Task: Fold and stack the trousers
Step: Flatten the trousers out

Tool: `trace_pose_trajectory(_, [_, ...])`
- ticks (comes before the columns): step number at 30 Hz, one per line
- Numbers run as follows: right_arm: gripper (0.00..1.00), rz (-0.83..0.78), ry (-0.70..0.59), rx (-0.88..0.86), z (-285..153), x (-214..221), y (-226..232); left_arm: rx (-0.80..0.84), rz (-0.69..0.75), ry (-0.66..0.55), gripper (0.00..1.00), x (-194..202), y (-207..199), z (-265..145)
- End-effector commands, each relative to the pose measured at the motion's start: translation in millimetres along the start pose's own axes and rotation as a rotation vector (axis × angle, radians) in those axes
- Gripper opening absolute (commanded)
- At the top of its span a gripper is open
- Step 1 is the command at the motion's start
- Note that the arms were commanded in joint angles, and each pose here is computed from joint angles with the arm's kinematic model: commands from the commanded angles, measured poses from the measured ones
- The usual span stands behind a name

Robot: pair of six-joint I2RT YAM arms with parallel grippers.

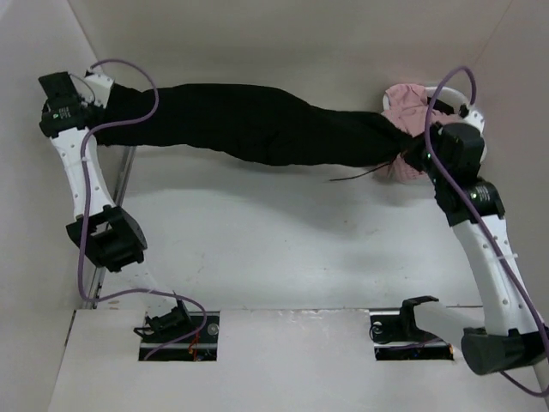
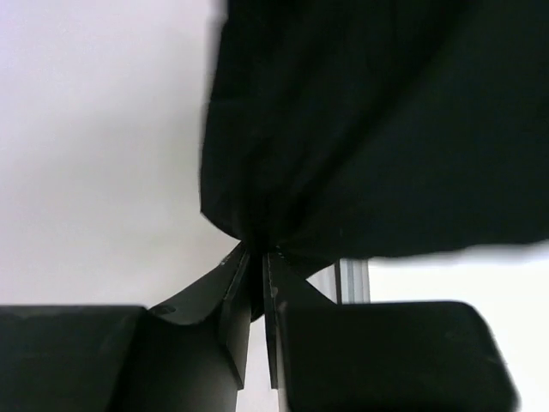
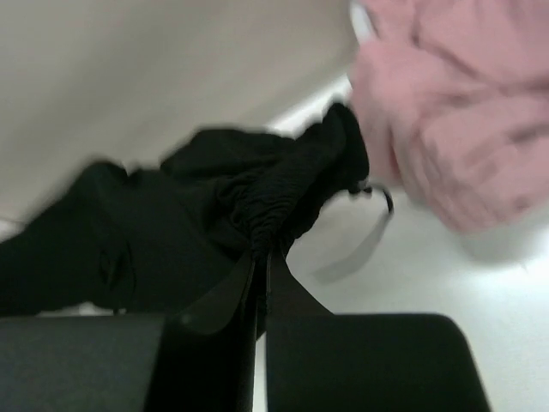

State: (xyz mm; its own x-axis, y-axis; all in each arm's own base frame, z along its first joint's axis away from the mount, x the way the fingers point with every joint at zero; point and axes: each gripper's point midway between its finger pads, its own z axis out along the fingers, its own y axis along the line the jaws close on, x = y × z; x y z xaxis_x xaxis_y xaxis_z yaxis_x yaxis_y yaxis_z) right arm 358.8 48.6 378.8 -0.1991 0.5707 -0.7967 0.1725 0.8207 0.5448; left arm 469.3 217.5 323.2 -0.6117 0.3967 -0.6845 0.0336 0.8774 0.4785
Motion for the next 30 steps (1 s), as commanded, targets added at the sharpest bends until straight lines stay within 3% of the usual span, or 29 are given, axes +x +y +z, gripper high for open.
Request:
trace_pose_trajectory(1, [0.0, 0.034, 0.156, 0.074, -1, 72, -40, 0.135, 0.01, 0.216, 0.09, 96, -28, 10])
trace_pose_trajectory(5, [0.0, 0.108, 0.239, 0.138, -21, 132, -84, 0.3, 0.036, 0.419, 0.16, 188, -75, 1])
trace_pose_trajectory(9, [0.0, 0.135, 0.303, 0.182, -32, 172, -112, 0.384, 0.022, 0.571, 0.35, 257, -93, -7])
trace_pose_trajectory(13, [0.0, 0.145, 0.301, 0.191, -36, 176, -120, 0.368, -0.042, 0.589, 0.44, 271, -85, -11])
trace_pose_trajectory(20, [0.0, 0.139, 0.295, 0.205, -39, 172, -125, 0.427, -0.015, 0.613, 0.48, 286, -105, -30])
trace_pose_trajectory(25, [0.02, 0.129, 0.31, 0.227, -43, 172, -131, 0.49, 0.055, 0.63, 0.48, 301, -137, -14])
trace_pose_trajectory(30, [0.03, 0.133, 0.32, 0.257, -47, 179, -141, 0.421, 0.147, 0.695, 0.47, 326, -134, 16])
